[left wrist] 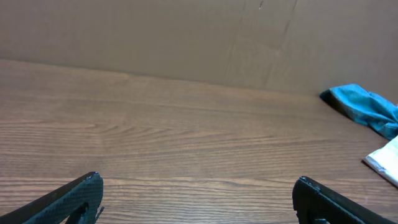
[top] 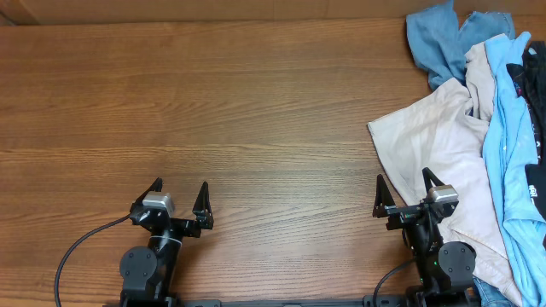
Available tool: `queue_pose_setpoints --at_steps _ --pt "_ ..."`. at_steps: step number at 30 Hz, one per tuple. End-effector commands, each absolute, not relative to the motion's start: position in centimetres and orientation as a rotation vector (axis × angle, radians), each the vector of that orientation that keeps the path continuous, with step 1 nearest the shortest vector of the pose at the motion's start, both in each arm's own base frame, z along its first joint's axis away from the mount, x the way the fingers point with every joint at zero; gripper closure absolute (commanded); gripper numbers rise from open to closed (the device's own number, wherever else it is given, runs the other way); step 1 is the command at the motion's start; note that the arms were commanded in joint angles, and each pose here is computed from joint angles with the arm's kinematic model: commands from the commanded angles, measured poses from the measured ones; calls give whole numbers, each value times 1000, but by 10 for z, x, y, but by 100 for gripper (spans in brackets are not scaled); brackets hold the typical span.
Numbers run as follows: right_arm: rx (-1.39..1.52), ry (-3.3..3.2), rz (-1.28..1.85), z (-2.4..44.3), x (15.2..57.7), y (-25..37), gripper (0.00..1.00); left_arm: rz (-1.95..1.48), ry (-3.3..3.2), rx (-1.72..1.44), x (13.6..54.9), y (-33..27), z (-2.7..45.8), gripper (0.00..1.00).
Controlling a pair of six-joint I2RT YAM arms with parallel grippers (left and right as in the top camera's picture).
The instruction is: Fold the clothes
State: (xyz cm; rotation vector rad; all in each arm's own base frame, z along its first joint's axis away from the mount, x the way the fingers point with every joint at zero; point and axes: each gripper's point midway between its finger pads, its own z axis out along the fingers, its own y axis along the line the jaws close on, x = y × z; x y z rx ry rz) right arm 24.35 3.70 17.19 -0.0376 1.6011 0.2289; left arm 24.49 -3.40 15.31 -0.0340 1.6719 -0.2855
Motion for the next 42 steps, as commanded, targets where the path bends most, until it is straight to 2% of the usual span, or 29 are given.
queue_pose_setpoints --at_steps 1,42 --pt "-39 1597 235 170 244 38 0 -309 1679 -40 245 -35 151 0" --pt "-38 1597 235 170 244 38 0 -241 1681 -81 246 -24 149 0"
